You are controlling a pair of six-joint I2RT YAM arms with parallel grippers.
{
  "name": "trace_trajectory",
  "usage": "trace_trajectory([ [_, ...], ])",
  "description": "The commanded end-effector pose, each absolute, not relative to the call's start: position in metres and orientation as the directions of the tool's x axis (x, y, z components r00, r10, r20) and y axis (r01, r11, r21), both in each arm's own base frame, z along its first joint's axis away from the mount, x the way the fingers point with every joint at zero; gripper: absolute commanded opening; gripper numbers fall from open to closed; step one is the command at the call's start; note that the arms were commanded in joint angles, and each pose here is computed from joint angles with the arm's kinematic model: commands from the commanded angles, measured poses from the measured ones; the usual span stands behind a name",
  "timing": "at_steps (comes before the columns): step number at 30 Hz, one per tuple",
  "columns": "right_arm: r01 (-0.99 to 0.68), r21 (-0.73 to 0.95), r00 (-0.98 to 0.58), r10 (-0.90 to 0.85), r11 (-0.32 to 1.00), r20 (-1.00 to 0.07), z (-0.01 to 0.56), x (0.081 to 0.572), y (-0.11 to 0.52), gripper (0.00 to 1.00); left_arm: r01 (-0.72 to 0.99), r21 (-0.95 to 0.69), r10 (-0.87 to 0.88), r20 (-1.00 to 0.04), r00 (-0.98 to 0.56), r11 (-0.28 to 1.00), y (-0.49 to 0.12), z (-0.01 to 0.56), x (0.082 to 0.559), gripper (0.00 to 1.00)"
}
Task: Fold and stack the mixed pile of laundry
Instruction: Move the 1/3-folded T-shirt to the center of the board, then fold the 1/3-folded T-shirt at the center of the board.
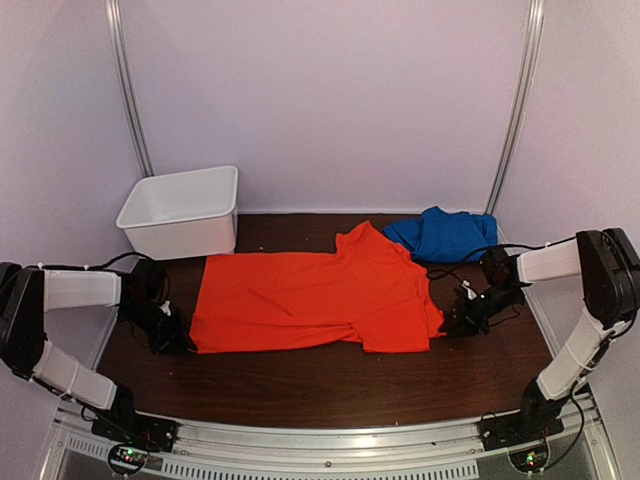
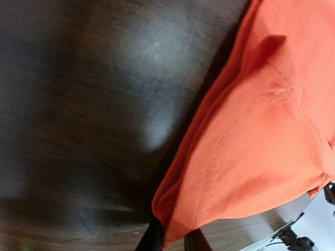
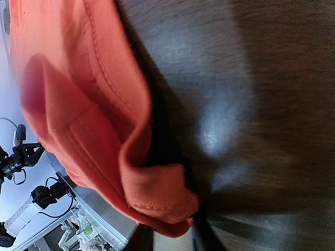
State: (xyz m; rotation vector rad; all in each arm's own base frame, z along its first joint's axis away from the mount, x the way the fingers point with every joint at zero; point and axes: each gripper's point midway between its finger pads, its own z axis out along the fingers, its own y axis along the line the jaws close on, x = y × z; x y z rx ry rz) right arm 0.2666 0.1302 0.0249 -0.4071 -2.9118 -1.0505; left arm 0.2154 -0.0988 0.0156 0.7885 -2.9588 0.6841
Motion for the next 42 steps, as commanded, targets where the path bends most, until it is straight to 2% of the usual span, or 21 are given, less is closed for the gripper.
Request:
trace_trajectory([
  [1, 0.23, 0.582, -0.972, 0.219, 0.78, 0.089, 0.021, 0.266, 0.125, 0.07, -0.483, -0.382, -0.486, 0.097, -0.869, 0.788, -0.092, 0.014, 0.217, 0.07],
  [2, 0.23, 0.573, -0.972, 0.221, 0.787, 0.086, 0.023, 0.265, 0.123, 0.0, -0.488, -0.374, -0.489, 0.1, -0.867, 0.788, -0.091, 0.016, 0.215, 0.01],
  [14, 0.272, 0.412, -0.962, 0.238, 0.87, 0.134, 0.027, 0.226, 0.095, 0.0, -0.517, -0.243, -0.506, 0.109, -0.856, 0.821, -0.071, 0.033, 0.192, 0.0],
  [18, 0.26, 0.482, -0.965, 0.22, 0.836, 0.139, 0.029, 0.235, 0.109, 0.0, -0.493, -0.282, -0.476, 0.133, -0.869, 0.823, -0.08, 0.029, 0.196, 0.0],
  [19, 0.254, 0.495, -0.967, 0.211, 0.831, 0.143, 0.032, 0.237, 0.111, 0.07, -0.477, -0.299, -0.461, 0.127, -0.878, 0.826, -0.082, 0.031, 0.199, 0.09],
  [21, 0.232, 0.502, -0.973, 0.195, 0.833, 0.127, 0.042, 0.238, 0.112, 0.32, -0.435, -0.319, -0.432, 0.083, -0.898, 0.842, -0.083, 0.042, 0.207, 0.32],
  [22, 0.221, 0.498, -0.975, 0.188, 0.838, 0.116, 0.049, 0.237, 0.111, 0.4, -0.415, -0.326, -0.422, 0.054, -0.905, 0.849, -0.082, 0.05, 0.21, 0.44],
  [24, 0.199, 0.5, -0.98, 0.177, 0.843, 0.092, 0.065, 0.232, 0.109, 0.5, -0.368, -0.354, -0.401, -0.021, -0.916, 0.86, -0.081, 0.073, 0.219, 0.54],
  [25, 0.193, 0.51, -0.981, 0.175, 0.838, 0.083, 0.072, 0.229, 0.11, 0.52, -0.337, -0.377, -0.386, -0.062, -0.92, 0.863, -0.083, 0.084, 0.224, 0.55],
  [28, 0.185, 0.562, -0.982, 0.165, 0.806, 0.087, 0.087, 0.214, 0.123, 0.53, -0.175, -0.477, -0.292, -0.182, -0.939, 0.861, -0.114, 0.118, 0.244, 0.49],
  [30, 0.17, 0.604, -0.985, 0.158, 0.779, 0.074, 0.093, 0.21, 0.137, 0.52, -0.028, -0.586, -0.221, -0.26, -0.94, 0.81, -0.156, 0.139, 0.257, 0.48],
  [33, 0.162, 0.647, -0.986, 0.15, 0.745, 0.074, 0.092, 0.21, 0.155, 0.48, 0.133, -0.682, -0.102, -0.293, -0.951, 0.719, -0.226, 0.151, 0.262, 0.44],
  [38, 0.144, 0.654, -0.989, 0.127, 0.743, 0.074, 0.078, 0.205, 0.167, 0.48, 0.386, -0.678, 0.186, -0.35, -0.918, 0.625, -0.336, 0.148, 0.258, 0.38],
  [42, 0.147, 0.641, -0.989, 0.126, 0.753, 0.079, 0.06, 0.199, 0.167, 0.47, 0.535, -0.632, 0.358, -0.397, -0.845, 0.561, -0.406, 0.133, 0.233, 0.31],
])
